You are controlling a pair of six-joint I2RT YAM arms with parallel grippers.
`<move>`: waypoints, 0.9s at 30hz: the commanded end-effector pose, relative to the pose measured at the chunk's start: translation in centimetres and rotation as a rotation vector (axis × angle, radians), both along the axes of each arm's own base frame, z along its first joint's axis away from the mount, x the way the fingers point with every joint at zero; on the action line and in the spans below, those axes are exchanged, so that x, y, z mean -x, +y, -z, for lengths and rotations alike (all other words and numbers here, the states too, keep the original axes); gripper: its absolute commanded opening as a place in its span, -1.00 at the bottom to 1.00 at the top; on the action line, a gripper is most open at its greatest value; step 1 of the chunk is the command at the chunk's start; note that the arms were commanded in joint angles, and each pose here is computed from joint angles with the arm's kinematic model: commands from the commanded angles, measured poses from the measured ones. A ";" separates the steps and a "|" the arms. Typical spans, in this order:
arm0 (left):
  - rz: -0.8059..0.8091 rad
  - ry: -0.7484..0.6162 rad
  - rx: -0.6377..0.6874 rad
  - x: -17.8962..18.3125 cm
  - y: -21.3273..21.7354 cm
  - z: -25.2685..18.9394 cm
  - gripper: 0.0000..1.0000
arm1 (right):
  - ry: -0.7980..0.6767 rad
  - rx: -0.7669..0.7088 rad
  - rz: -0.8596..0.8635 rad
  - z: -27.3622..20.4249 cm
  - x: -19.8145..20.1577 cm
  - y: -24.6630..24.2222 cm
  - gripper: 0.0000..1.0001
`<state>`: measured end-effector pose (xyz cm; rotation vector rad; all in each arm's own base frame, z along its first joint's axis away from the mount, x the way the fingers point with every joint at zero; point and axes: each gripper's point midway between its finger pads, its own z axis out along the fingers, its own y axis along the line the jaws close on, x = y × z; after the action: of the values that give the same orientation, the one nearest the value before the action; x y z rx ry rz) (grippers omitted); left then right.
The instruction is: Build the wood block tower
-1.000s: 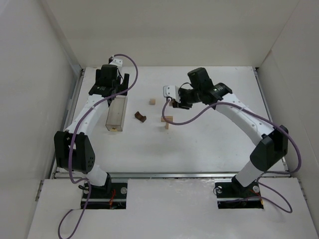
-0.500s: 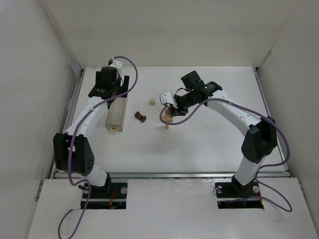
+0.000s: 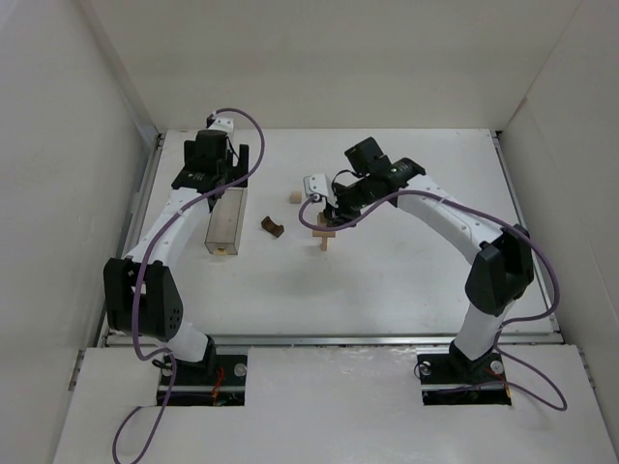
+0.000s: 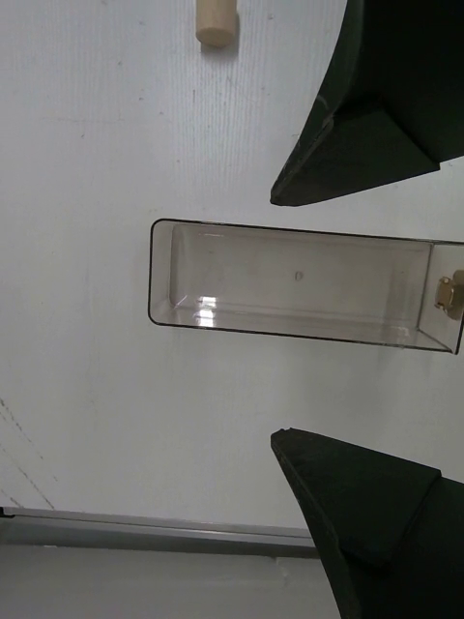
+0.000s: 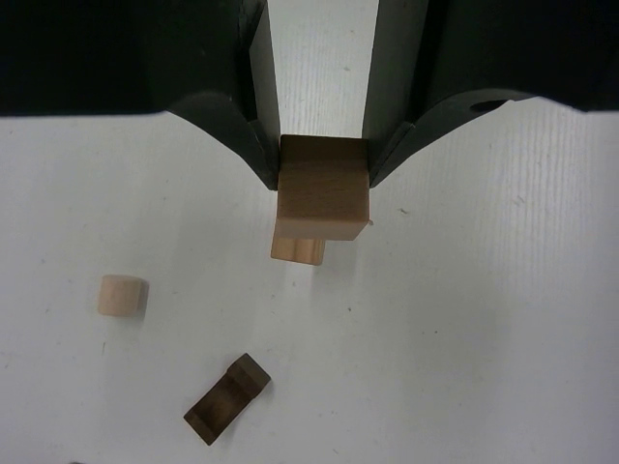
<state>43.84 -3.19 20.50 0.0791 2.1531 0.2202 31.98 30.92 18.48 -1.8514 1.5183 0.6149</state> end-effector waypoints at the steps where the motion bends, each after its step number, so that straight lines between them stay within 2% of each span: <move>1: -0.108 -0.085 0.077 0.1 0.7 -2.6 1.00 | -0.022 -0.021 0.022 -1.1 -0.4 0.9 -1.00; 9: -0.141 -0.094 0.132 0.1 0.4 -3.5 1.00 | 0.012 0.001 0.050 0.6 -1.0 1.1 -1.00; 27: -0.179 -0.084 0.092 0.4 1.4 -2.3 1.00 | 0.067 0.033 0.088 2.7 -0.4 1.8 -1.00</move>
<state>43.45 -2.28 20.51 -0.1280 2.1513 0.2293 32.29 31.56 15.51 -1.8131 1.6797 0.6120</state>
